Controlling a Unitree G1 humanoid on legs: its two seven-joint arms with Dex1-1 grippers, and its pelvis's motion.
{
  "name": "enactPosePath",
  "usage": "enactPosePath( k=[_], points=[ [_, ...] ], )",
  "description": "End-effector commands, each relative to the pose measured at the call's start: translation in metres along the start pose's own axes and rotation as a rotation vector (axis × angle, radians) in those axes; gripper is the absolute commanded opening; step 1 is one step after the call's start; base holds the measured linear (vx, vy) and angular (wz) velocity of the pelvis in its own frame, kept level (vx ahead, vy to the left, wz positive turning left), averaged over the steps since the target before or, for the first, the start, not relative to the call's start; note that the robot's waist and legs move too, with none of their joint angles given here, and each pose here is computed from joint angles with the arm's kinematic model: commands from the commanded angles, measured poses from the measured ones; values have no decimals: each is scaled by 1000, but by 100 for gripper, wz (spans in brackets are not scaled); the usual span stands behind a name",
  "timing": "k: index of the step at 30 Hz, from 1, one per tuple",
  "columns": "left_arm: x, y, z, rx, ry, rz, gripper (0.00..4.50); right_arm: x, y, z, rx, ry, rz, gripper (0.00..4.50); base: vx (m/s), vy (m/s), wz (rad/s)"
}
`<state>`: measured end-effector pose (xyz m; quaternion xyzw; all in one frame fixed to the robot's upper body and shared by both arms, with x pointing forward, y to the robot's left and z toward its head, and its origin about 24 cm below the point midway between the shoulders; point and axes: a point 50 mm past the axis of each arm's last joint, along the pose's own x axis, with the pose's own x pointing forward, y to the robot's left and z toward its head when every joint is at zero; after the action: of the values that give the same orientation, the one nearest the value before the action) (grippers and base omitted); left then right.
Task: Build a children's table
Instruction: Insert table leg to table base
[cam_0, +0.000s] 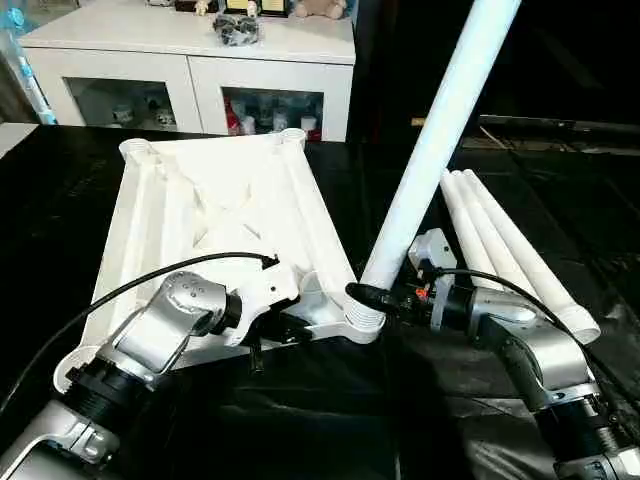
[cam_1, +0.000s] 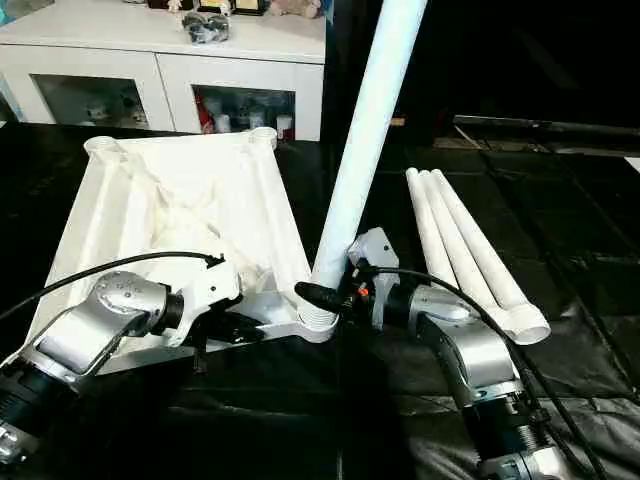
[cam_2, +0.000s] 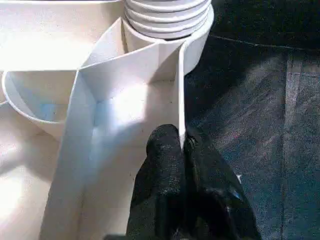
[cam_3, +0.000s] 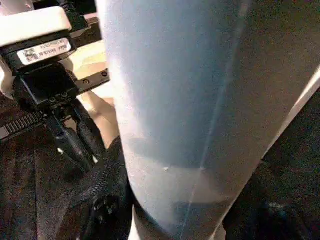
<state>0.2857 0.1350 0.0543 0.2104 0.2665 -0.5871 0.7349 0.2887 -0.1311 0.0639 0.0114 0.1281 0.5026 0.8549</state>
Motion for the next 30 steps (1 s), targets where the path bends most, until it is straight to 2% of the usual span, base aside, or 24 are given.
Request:
enactPosePath(
  k=[1, 8, 12, 17, 18, 19, 23, 26, 30],
  points=[
    [3, -5, -1, 22, 24, -30, 0, 3, 0, -11, 63, 28, 2, 191, 0, 0, 0],
    [2, -3, -2, 11, 23, -27, 0, -1, -7, -12, 185, -74, -55, 191, 0, 0, 0],
    [2, 0, -2, -3, 25, -19, 0, -7, -4, -22, 217, -80, -79, 191, 0, 0, 0],
    [1, 8, -2, -27, 31, 18, 0, -18, 7, -48, 265, -105, -151, 191, 0, 0, 0],
    [1, 8, -2, -27, 31, 18, 0, -18, 7, -48, 265, -105, -151, 191, 0, 0, 0],
    [0, 9, -2, -32, 32, 25, 0, -20, 11, -54, 260, -97, -168, 191, 0, 0, 0],
    [0, 13, -2, -38, 38, 38, 0, -23, 20, -64, 199, -52, -177, 191, 0, 0, 0],
    [0, 14, -2, -35, 43, 43, 0, -24, 26, -69, 81, 46, -142, 191, 0, 0, 0],
    [-1, 14, -3, -11, 59, 40, 0, -18, 26, -68, 0, 137, -59, 191, 0, 0, 0]
  ],
)
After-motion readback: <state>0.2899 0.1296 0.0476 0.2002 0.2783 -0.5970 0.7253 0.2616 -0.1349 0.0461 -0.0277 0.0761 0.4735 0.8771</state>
